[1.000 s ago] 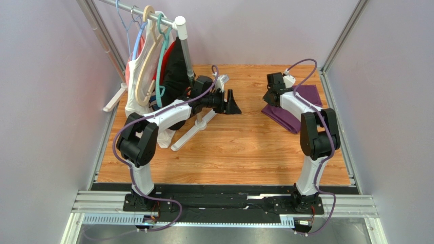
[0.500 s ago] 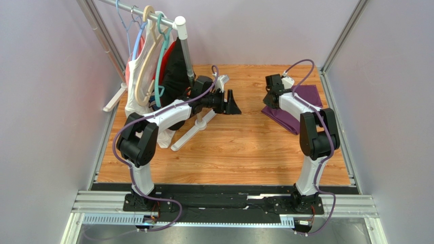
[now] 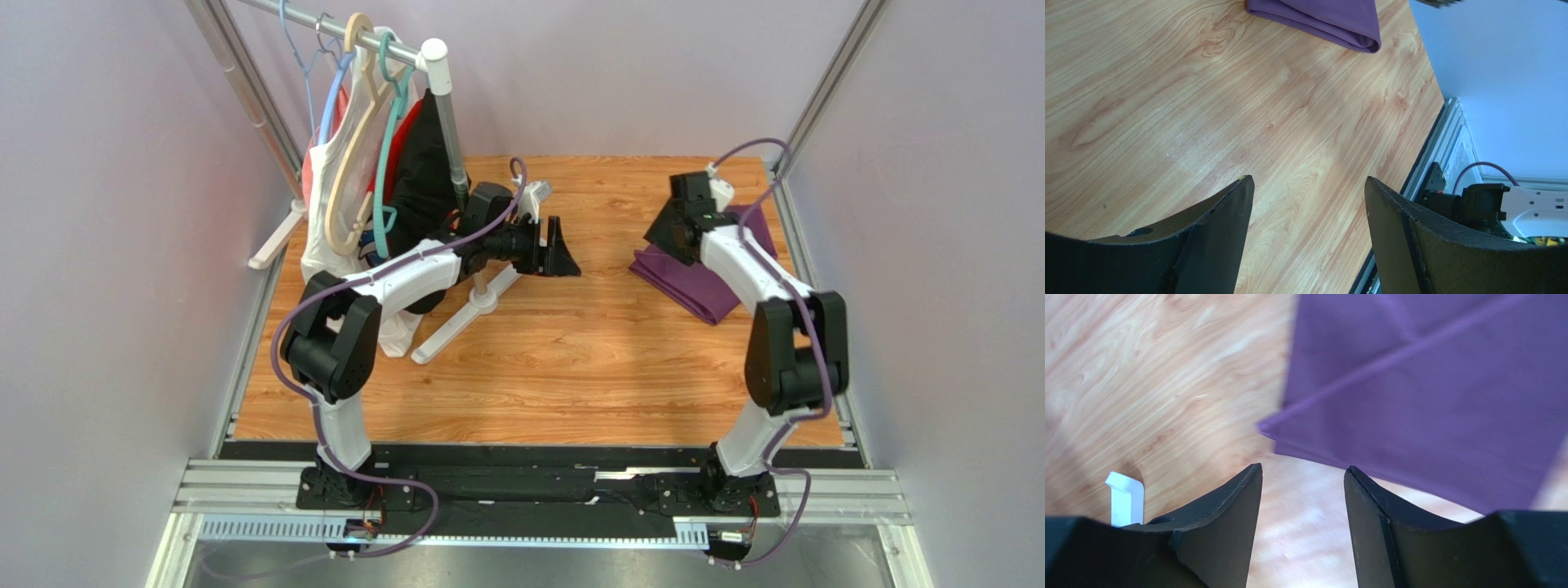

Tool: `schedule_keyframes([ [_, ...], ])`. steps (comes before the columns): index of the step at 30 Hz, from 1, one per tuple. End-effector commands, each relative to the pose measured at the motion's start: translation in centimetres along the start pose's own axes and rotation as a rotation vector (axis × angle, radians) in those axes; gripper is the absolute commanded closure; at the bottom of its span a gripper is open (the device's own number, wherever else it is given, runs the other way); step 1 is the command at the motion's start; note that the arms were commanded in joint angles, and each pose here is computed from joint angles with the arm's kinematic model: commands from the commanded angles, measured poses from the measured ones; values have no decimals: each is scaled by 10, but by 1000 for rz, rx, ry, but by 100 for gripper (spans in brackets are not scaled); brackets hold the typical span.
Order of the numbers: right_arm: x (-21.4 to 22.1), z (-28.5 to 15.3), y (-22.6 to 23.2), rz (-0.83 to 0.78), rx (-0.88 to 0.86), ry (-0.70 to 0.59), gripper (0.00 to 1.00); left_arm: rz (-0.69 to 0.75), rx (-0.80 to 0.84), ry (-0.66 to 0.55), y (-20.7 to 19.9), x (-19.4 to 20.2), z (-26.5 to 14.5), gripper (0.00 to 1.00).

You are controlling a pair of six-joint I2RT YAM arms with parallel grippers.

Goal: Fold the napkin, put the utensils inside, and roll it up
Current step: Fold the napkin

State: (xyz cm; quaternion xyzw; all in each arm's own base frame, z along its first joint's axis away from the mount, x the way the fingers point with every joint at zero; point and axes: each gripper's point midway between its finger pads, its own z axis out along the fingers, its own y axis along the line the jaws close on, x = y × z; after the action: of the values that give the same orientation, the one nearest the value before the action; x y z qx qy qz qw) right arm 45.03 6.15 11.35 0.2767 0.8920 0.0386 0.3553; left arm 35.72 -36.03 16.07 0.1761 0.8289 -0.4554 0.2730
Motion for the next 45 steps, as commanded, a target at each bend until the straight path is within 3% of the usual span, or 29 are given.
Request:
schedule_keyframes([
  [1, -6, -34, -68, 158, 55, 45, 44, 28, 8, -54, 3, -31, -10, 25],
  [11, 27, -34, -159, 353, 193, 165, 40, 36, 47, -62, -3, -44, 0, 24],
  [21, 34, -16, -155, 394, 120, 201, 40, 36, 38, -54, -2, -41, -2, 24],
  [29, 52, -7, -168, 370, 163, 227, 42, 62, 30, -34, -8, -35, 0, 24],
  [45, 51, 7, -183, 316, 206, 172, 57, 75, 41, -19, -14, -32, 3, 25],
])
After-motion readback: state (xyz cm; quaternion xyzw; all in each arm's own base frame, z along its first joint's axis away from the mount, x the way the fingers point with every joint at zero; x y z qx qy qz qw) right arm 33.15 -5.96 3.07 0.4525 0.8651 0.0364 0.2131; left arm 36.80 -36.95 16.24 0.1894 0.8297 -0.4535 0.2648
